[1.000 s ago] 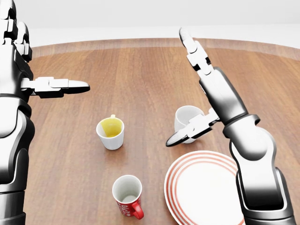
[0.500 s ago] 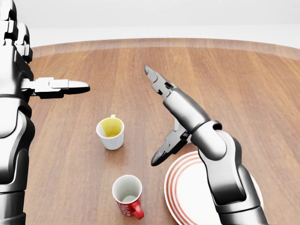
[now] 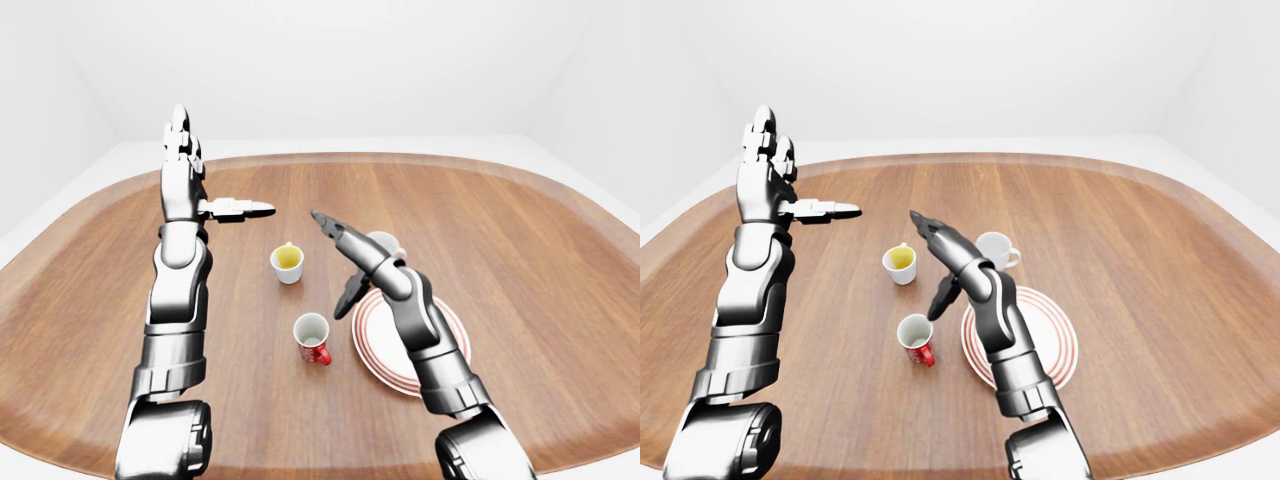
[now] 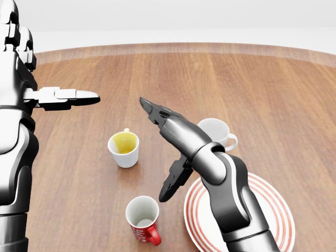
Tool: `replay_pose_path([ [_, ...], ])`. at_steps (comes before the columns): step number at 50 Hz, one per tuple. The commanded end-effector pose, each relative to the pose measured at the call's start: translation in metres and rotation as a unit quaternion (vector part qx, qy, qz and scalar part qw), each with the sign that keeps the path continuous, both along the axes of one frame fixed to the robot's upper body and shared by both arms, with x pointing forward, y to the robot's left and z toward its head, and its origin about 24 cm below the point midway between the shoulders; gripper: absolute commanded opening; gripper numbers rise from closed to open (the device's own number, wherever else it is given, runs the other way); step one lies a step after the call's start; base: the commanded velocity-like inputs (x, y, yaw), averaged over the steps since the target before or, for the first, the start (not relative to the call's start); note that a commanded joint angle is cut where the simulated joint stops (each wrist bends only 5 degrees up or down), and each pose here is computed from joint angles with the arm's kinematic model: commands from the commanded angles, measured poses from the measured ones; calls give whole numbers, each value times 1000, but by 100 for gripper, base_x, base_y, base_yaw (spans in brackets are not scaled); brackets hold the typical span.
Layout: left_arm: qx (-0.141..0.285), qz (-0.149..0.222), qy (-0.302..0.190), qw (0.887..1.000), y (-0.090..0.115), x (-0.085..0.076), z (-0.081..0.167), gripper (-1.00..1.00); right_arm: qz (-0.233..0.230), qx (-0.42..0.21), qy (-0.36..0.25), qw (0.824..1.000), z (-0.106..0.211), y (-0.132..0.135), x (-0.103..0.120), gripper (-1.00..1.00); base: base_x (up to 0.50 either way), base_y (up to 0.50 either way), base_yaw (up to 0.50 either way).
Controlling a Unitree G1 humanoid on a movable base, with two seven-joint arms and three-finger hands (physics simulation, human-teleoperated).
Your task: Pick up the red mug and put it on the plate
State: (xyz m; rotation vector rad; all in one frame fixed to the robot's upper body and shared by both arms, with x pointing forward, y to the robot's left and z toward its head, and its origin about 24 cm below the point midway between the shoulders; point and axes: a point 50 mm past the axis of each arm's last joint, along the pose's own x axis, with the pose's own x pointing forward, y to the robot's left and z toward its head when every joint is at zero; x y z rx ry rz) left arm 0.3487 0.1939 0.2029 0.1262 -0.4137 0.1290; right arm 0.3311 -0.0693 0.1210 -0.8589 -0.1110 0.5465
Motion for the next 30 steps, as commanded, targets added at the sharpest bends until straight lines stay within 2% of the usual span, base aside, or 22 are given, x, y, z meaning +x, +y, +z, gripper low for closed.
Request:
replay_pose_path([
  [1, 1, -1, -2, 1000, -1, 0, 1, 100, 15, -30, 17, 999, -9, 11, -3, 100, 0, 0, 0],
  [30, -9, 3, 11, 1000, 4, 0, -6, 100, 24, -67, 100, 992, -61, 33, -13, 100, 0, 0, 0],
])
